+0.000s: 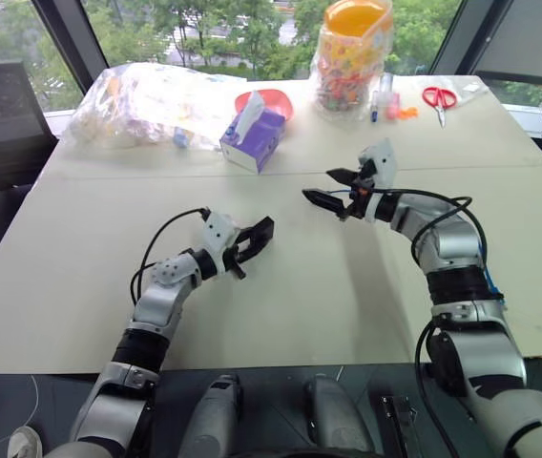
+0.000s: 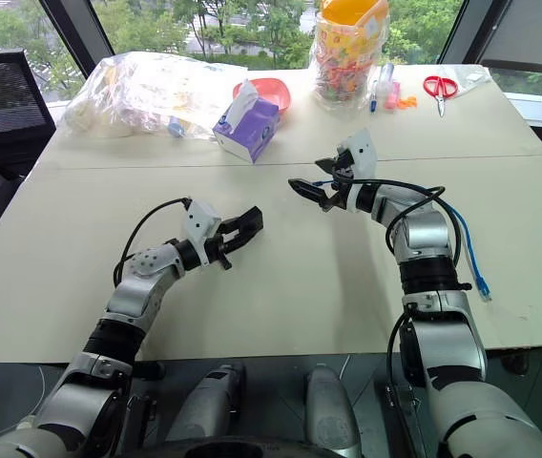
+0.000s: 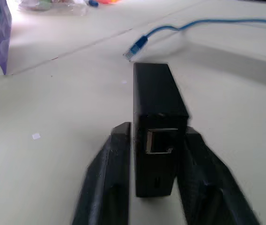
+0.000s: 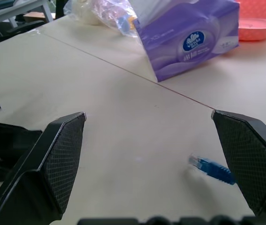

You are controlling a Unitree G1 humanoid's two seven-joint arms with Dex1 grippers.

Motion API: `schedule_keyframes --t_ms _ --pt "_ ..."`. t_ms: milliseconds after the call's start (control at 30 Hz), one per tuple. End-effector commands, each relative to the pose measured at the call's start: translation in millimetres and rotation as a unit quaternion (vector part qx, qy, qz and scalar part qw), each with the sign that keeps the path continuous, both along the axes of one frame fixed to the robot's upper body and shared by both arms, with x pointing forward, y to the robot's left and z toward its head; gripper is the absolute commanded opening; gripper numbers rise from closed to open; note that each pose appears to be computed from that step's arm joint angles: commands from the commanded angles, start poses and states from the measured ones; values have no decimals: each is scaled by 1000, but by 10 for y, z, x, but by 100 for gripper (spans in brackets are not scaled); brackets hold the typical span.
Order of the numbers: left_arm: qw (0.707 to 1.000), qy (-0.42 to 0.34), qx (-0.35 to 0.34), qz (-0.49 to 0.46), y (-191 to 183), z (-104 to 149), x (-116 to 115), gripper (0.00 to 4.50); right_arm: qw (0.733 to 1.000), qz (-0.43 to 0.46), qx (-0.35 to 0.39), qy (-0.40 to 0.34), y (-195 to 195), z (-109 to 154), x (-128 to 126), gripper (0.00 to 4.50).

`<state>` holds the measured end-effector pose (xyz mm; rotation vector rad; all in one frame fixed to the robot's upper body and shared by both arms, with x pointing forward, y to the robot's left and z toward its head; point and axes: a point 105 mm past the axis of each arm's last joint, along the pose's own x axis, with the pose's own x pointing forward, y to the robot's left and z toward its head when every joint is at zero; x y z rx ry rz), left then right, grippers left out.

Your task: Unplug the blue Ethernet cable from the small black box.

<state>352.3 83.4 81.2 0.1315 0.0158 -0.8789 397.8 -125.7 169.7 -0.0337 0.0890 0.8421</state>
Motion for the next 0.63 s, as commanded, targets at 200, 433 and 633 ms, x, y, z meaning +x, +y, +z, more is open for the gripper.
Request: schedule_keyframes --t_ms 200,433,633 --pt "1000 7 -1 14 161 21 -54 448 1000 5 -12 10 -41 -78 -187 450" --pt "998 -10 5 68 593 239 -185 448 999 0 -22 35 -110 -250 -346 450" --pt "991 -3 -9 131 961 420 -417 448 998 -17 -33 53 -223 -447 -491 450"
